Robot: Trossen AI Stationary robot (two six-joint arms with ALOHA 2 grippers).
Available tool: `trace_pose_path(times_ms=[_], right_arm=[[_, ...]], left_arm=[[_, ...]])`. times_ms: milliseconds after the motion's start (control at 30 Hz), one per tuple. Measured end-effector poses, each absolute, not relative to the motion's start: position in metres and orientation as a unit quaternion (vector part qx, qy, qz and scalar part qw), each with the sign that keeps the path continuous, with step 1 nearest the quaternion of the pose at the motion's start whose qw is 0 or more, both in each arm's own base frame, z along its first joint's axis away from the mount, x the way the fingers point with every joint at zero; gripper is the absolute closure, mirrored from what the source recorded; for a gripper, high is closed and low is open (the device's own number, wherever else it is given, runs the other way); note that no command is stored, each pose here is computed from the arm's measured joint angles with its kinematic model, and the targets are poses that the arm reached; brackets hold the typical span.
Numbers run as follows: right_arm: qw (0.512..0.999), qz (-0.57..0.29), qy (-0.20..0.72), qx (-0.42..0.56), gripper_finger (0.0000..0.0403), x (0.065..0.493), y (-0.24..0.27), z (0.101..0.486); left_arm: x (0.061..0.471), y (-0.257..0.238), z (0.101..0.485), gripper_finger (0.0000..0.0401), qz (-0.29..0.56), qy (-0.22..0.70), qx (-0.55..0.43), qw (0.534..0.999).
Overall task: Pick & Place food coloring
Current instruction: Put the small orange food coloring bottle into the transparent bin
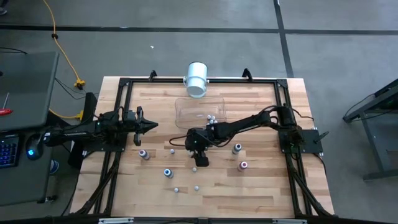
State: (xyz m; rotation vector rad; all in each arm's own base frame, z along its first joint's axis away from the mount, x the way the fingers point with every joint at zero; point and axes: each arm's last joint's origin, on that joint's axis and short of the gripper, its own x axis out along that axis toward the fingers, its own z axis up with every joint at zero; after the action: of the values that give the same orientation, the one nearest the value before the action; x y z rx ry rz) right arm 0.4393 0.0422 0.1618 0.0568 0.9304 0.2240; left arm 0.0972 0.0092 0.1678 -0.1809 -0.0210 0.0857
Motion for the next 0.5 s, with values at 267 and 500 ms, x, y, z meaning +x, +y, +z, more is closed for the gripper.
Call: trace_pose_path(times_ms=[267, 500], right_arm=[[0.887, 0.11, 0.448, 0.028, 0.0214, 0.4392, 0.0423, 0.1617], [0.884, 0.111, 0.454, 0.028, 0.0219, 0.4395, 0.0423, 0.1559]], left_arm=[[0.0972, 0.0092, 0.1678, 0.04, 0.043, -0.01, -0.09, 0.995], [0.0972, 0.0092, 0.1678, 0.04, 0.043, -0.01, -0.09, 0.995]])
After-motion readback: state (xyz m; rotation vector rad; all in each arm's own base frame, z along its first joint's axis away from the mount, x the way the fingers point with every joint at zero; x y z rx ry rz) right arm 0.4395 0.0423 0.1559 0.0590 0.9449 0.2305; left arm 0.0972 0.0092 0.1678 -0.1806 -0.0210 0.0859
